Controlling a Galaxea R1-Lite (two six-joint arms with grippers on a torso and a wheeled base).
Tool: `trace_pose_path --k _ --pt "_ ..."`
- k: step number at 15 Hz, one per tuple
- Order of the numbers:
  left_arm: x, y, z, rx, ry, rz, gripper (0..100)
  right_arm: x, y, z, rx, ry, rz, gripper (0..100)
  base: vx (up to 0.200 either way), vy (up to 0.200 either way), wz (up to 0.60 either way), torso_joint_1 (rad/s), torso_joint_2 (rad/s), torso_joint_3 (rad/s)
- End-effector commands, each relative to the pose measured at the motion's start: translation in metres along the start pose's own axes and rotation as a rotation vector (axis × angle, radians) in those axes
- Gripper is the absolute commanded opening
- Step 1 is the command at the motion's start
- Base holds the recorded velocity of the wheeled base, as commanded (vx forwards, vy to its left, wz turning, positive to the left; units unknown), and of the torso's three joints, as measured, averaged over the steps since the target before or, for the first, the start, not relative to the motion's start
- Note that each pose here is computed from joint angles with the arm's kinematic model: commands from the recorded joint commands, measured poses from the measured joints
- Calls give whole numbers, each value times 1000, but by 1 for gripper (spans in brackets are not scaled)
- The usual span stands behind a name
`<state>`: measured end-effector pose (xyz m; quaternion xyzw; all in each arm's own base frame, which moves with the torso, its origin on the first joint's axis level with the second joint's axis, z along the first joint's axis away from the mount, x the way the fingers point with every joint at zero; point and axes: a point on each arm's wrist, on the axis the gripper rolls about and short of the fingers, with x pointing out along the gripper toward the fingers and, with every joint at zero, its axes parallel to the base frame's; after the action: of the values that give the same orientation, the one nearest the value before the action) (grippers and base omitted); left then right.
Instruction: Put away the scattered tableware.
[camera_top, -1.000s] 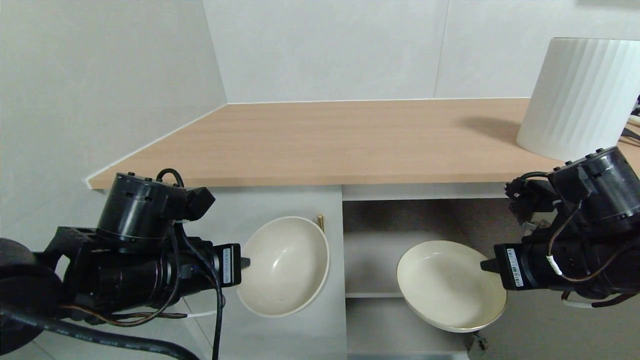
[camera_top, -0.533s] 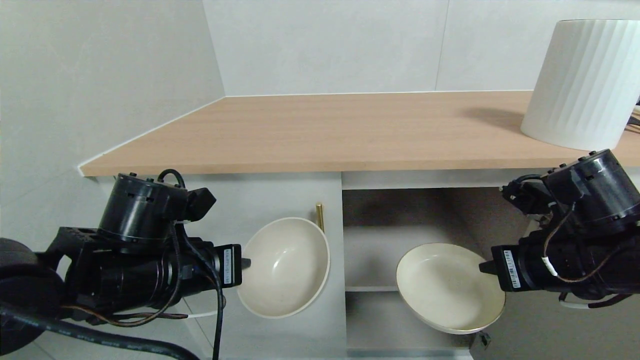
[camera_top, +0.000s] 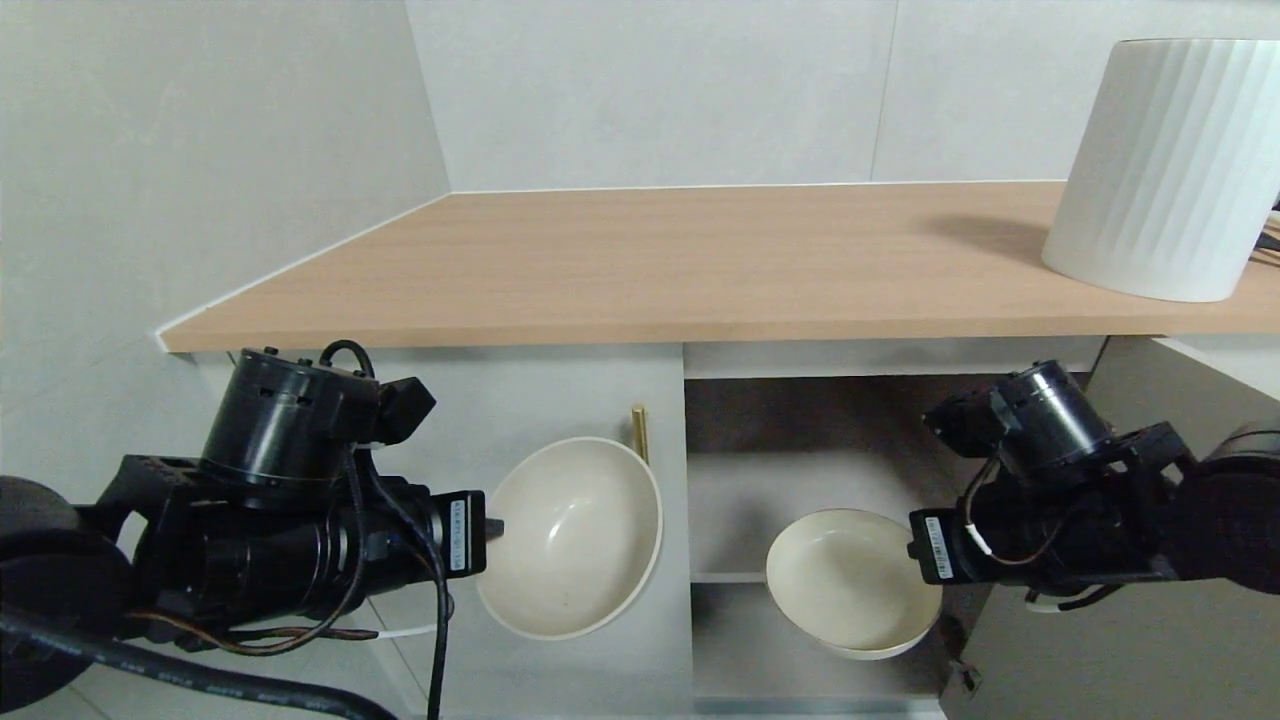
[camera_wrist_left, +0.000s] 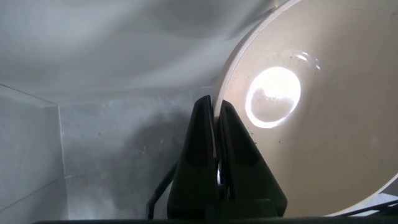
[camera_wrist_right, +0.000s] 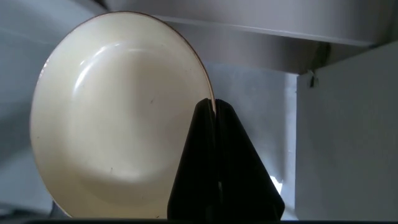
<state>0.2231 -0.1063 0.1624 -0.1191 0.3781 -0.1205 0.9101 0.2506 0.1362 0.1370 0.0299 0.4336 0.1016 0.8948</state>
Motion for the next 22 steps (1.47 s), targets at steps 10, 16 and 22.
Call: trace_pose_path --k 10,16,22 --pt "5 -1 -3 5 17 4 0 131 -42 -15 115 18 -105 0 0 0 0 0 0 0" --pt "14 -3 -7 13 53 11 0 164 -44 -20 123 -75 -123 0 0 0 0 0 0 0" --pt "24 -6 -14 28 96 16 0 182 -48 -10 213 -169 -176 0 0 0 0 0 0 0"
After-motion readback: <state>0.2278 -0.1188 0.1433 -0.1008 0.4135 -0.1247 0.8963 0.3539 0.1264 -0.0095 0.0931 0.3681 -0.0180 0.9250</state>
